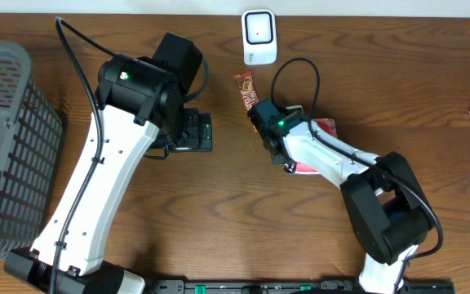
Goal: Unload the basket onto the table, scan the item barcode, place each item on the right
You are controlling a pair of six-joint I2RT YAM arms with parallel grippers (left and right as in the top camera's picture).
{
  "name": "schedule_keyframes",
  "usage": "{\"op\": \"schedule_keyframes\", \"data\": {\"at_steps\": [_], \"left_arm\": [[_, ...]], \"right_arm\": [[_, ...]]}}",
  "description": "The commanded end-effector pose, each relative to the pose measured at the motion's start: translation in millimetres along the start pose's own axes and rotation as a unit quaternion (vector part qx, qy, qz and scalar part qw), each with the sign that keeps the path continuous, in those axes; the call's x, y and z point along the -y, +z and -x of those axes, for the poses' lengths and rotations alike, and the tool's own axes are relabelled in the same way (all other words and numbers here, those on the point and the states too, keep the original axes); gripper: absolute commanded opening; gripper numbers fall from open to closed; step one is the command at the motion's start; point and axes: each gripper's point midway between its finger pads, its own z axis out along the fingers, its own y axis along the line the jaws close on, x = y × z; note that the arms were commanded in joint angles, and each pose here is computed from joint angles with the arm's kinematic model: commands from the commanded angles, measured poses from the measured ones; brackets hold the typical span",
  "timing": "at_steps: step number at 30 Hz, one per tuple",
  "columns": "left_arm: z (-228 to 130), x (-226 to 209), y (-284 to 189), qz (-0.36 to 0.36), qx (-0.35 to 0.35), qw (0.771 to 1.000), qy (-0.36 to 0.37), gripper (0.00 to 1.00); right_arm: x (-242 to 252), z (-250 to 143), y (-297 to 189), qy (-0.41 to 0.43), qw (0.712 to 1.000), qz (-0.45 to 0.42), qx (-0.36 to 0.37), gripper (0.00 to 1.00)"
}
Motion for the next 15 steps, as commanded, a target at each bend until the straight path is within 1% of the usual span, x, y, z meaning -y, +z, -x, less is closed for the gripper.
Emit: {"op": "schedule_keyframes", "data": {"at_steps": [1, 3, 5, 6, 7, 8, 9, 10, 11, 12, 13, 14, 15], "left_arm": [[0, -3, 1, 0.005, -0.003, 1.000, -0.007, 0.98], [0, -3, 1, 0.005, -0.003, 1.000, -0.007, 0.98], [0, -3, 1, 0.005, -0.002, 1.000, -0.007, 0.98], [0, -3, 1, 0.005, -0.002, 1.000, -0.007, 0.98], [0, -3, 1, 0.005, -0.003, 1.000, -0.007, 0.98], [0, -3, 1, 0.005, -0.002, 1.000, -0.007, 0.98], [0, -3, 1, 0.005, -0.003, 1.000, -0.007, 0.98], [0, -3, 1, 0.005, -0.003, 1.000, -0.007, 0.98], [0, -3, 1, 0.005, -0.003, 1.000, -0.007, 0.98], [0, -3, 1, 0.005, -0.002, 1.000, -0.007, 0.98], [0, -3, 1, 0.005, -0.003, 1.000, -0.007, 0.98], [0, -3, 1, 0.005, -0.003, 1.000, -0.007, 0.98], [0, -3, 1, 0.005, -0.003, 1.000, -0.007, 0.98]], "right_arm": [[-3, -22, 12, -0.004, 0.999, 0.010, -0.039, 0.13], [-10, -18, 5, 0.005, 0.998, 0.041, -0.047, 0.02], [-17, -2, -13, 0.022, 0.995, 0.089, -0.050, 0.01], [-22, 13, -31, 0.018, 0.989, 0.141, -0.049, 0.01], [-25, 21, -40, 0.014, 0.984, 0.170, -0.047, 0.01], [-28, 35, -60, 0.007, 0.972, 0.229, -0.045, 0.01], [-29, 41, -70, 0.003, 0.965, 0.259, -0.043, 0.01], [-27, 52, -89, 0.000, 0.949, 0.314, -0.040, 0.01], [-22, 63, -111, -0.004, 0.921, 0.388, -0.038, 0.01], [-18, 68, -123, -0.005, 0.900, 0.434, -0.037, 0.01], [-13, 72, -137, -0.005, 0.865, 0.501, -0.038, 0.01], [-6, 74, -149, -0.008, 0.823, 0.567, -0.035, 0.01], [0, 74, -157, -0.009, 0.789, 0.614, -0.029, 0.01]]}}
